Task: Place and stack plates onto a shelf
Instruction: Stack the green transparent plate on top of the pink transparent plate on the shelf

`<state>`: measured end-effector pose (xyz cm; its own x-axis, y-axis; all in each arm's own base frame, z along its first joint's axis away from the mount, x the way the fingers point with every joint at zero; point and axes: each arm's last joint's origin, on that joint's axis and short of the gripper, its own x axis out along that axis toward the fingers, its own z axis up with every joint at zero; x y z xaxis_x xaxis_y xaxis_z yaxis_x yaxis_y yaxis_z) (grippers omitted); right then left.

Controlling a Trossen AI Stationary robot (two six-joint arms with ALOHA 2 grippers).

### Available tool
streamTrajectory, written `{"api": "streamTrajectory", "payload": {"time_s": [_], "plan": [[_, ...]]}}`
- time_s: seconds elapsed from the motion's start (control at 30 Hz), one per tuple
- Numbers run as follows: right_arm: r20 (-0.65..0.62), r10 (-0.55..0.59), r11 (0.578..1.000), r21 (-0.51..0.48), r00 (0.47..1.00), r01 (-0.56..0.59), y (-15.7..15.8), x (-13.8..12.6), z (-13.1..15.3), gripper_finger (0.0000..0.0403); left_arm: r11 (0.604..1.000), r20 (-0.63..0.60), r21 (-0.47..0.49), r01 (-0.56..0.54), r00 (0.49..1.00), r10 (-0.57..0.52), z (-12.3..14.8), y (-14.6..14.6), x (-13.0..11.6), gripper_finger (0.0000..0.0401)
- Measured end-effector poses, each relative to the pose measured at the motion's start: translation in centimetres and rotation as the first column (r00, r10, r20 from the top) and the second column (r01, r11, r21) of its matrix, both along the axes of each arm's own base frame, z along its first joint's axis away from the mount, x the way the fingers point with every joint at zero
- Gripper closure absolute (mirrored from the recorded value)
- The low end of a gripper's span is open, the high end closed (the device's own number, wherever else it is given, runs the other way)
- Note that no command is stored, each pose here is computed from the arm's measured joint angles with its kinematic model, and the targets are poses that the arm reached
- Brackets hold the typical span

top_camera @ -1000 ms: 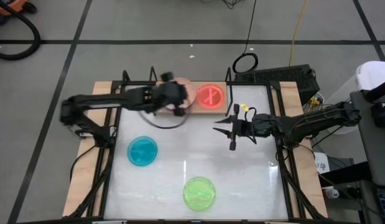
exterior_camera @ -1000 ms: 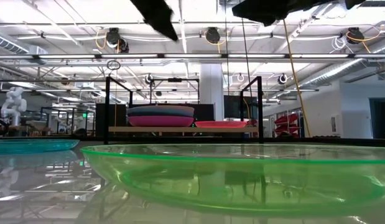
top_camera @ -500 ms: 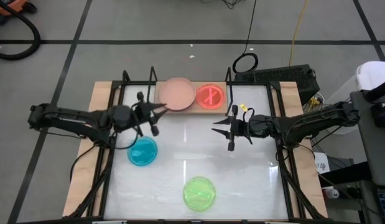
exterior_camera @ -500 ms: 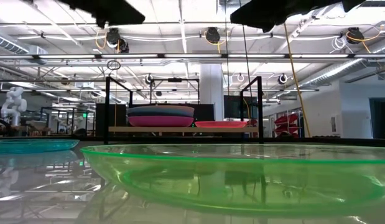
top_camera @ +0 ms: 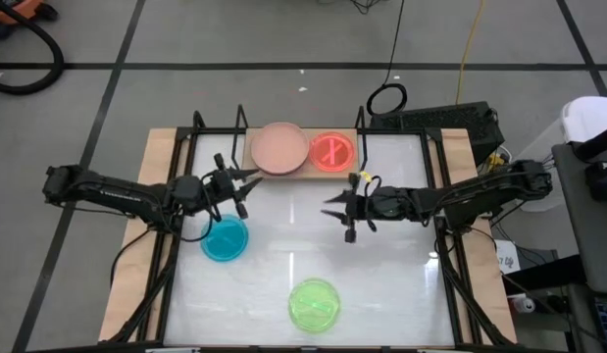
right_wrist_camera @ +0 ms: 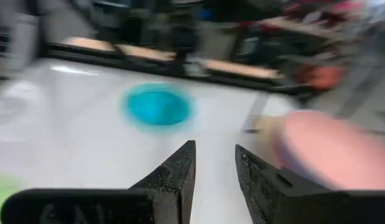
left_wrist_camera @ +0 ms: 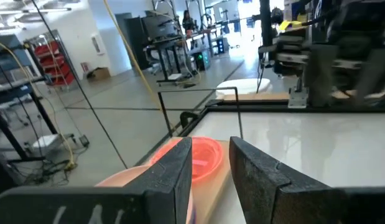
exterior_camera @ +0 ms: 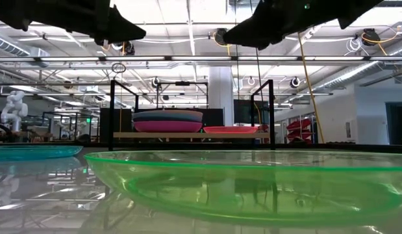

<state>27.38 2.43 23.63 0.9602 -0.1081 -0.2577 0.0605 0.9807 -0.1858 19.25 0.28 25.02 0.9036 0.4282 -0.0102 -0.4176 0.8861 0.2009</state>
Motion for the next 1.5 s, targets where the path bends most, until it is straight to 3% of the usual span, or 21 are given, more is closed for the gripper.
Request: {"api": "streamTrajectory", "payload": {"time_s": [0.1,0.2,0.3,0.37,0.57,0.73,0.97,1.13,1.27,1.5], "plan": [[-0.096,0.118,0.987,0.120,0.988,-0.107,0.4,-0.1,-1.0,0.0307,1.000,-0.011,0.021,0.000,1.000,0.000,0.0,0.0,0.0,0.0288],[-0.212,0.194,0.947,0.295,0.958,-0.126,0.8,-0.7,-2.2,0.0307,0.999,-0.017,0.034,-0.002,1.000,0.002,0.0,0.1,0.0,0.0288],[-0.251,0.277,0.886,0.441,0.928,-0.145,1.9,-1.1,-2.5,0.0307,1.000,-0.008,0.029,-0.009,1.000,0.009,0.1,0.2,0.0,0.0288],[-0.246,0.288,0.867,0.478,0.926,-0.143,2.8,-1.2,-2.5,0.0307,1.000,0.009,0.015,-0.012,1.000,0.012,0.2,0.2,0.0,0.0288],[-0.220,0.298,0.873,0.457,0.929,-0.172,5.1,-1.3,-2.2,0.0307,0.999,0.053,-0.040,-0.012,0.999,0.014,0.3,0.3,0.0,0.0288],[-0.252,0.327,0.871,0.454,0.911,-0.187,6.6,0.3,-2.5,0.0307,0.999,0.052,-0.041,-0.012,0.999,0.014,0.3,0.3,0.0,0.0288],[-0.456,0.393,0.873,0.457,0.799,-0.170,8.1,3.6,-4.9,0.0307,0.998,0.041,-0.069,-0.008,0.999,0.011,0.1,0.2,0.0,0.0288],[-0.500,0.467,0.847,0.490,0.729,-0.207,8.9,5.0,-6.8,0.0307,0.998,0.022,-0.068,-0.009,1.000,0.011,-0.1,0.2,0.0,0.0288],[-0.504,0.498,0.829,0.514,0.706,-0.219,9.2,5.7,-8.3,0.0303,0.998,0.019,-0.068,-0.009,1.000,0.011,-0.1,0.2,0.0,0.0288],[-0.528,0.480,0.834,0.523,0.701,-0.177,9.1,6.1,-9.9,0.0268,0.998,0.014,-0.067,-0.010,1.000,0.011,-0.2,0.2,0.0,0.0288]]}}
